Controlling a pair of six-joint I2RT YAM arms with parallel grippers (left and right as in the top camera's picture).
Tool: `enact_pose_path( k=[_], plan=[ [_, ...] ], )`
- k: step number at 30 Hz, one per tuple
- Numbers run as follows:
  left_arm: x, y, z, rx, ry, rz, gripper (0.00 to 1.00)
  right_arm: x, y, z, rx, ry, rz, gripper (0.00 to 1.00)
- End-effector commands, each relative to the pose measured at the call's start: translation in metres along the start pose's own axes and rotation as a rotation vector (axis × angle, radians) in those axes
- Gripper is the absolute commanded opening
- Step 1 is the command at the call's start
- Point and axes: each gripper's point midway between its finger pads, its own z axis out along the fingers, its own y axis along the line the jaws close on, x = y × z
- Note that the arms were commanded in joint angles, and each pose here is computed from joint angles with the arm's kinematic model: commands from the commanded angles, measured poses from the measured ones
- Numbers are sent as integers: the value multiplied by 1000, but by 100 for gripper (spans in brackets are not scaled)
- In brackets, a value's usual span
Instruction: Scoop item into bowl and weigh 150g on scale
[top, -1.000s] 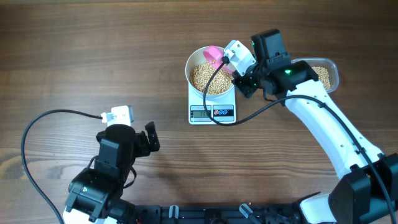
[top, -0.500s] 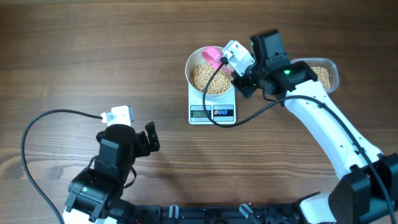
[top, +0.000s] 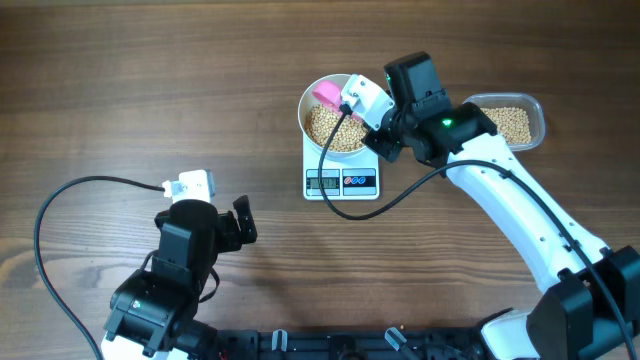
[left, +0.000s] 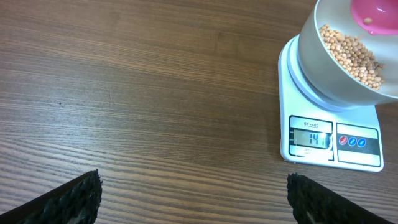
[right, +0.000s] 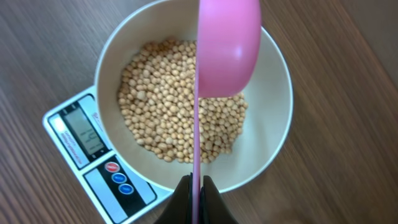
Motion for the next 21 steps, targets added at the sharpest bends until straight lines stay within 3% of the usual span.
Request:
enact_pose_path(
  k=[1, 11, 15, 21],
  plan=[
    [0, 4, 1, -17, -3, 7, 100, -11, -12, -15, 55, -26, -29, 4],
    [0, 4, 1, -17, -3, 7, 100, -6, -25, -16, 128, 7, -17, 4],
    [0, 4, 1, -17, -3, 7, 100, -33, -16, -27, 36, -147, 149, 4],
    [0, 4, 1, -17, -3, 8, 100, -41, -48, -80, 34, -321, 281, 4]
  ],
)
